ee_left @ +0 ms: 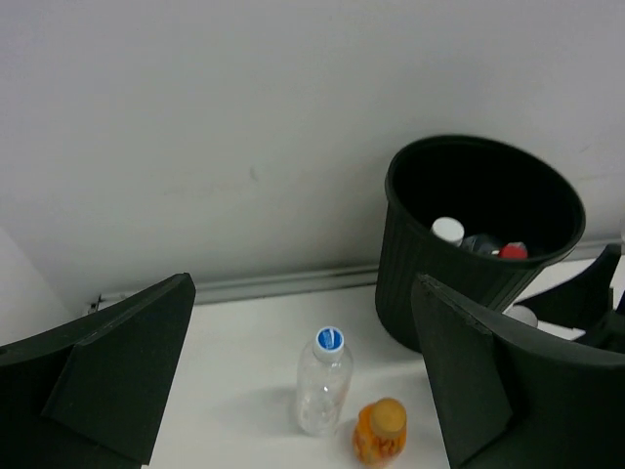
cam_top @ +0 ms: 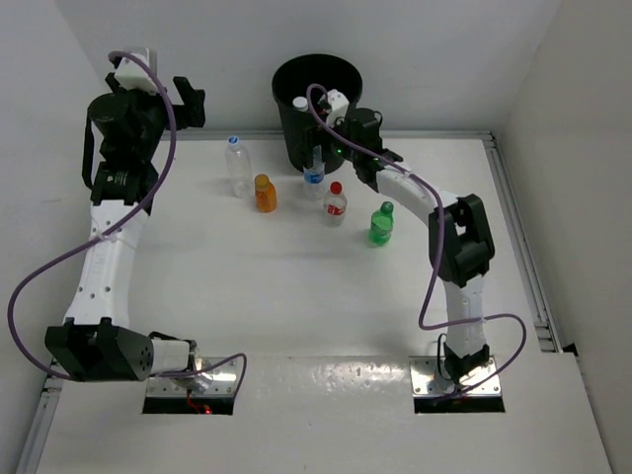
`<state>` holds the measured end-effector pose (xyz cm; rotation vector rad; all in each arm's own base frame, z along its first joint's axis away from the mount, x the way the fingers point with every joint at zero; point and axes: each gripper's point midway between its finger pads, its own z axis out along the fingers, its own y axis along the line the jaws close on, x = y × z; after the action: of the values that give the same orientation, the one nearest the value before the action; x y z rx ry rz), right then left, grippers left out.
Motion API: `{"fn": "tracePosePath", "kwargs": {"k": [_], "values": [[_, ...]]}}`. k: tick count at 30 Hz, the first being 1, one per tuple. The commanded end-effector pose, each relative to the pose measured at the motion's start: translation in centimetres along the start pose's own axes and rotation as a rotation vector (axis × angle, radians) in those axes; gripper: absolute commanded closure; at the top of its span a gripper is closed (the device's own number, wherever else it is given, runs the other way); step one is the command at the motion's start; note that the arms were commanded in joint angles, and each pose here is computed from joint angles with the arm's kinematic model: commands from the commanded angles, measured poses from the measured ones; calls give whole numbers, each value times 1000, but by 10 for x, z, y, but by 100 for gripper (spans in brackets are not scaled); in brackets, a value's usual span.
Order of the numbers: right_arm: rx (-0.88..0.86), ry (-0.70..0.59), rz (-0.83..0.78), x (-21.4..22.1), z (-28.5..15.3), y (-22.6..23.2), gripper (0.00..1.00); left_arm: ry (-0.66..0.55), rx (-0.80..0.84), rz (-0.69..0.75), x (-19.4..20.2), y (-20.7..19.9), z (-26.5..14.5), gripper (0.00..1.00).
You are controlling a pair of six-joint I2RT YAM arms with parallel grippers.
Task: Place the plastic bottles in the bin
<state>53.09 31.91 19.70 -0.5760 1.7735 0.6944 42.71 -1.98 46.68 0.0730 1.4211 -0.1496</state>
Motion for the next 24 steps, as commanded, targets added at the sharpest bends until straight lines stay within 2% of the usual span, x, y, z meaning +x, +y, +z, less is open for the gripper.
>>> {"fn": "tracePosePath", "kwargs": {"k": [1,5,10,12,13,14,15,16,18,19,20,21,22,24], "values": [[61,-74,-49,-25,17,-3,5,-27,-21,11,-13,7,-8,0],[174,-31,-92,-3,31,-21,10,-5,-32,8,-2,12,-8,0],[234,-1,-96,8,35,-27,32,3,-42,8,4,17,-5,0],[241,-6,-108,5,32,-26,37,3,-42,8,6,18,-2,0],[248,9,-110,12,31,-28,47,13,-42,6,11,19,0,0],[257,-16,-119,1,25,-32,52,13,-42,-3,11,18,0,0],[250,-3,-116,7,24,-31,57,12,-42,-3,12,19,3,0],[247,-4,-118,6,22,-33,65,12,-33,-3,13,17,3,0],[239,-43,-122,-18,7,-32,74,11,-24,-3,15,16,4,0],[183,-19,-107,-6,5,-23,77,11,-24,-12,15,16,4,0],[163,-83,-115,-43,-15,-14,84,22,-25,-14,20,16,4,0],[90,-70,-106,-36,-21,-2,86,11,-13,-12,17,14,5,0],[62,-138,-97,-72,-46,12,90,2,-12,-19,15,14,5,0],[-4,-184,-94,-91,-64,24,93,2,12,-21,17,6,6,0]]}}
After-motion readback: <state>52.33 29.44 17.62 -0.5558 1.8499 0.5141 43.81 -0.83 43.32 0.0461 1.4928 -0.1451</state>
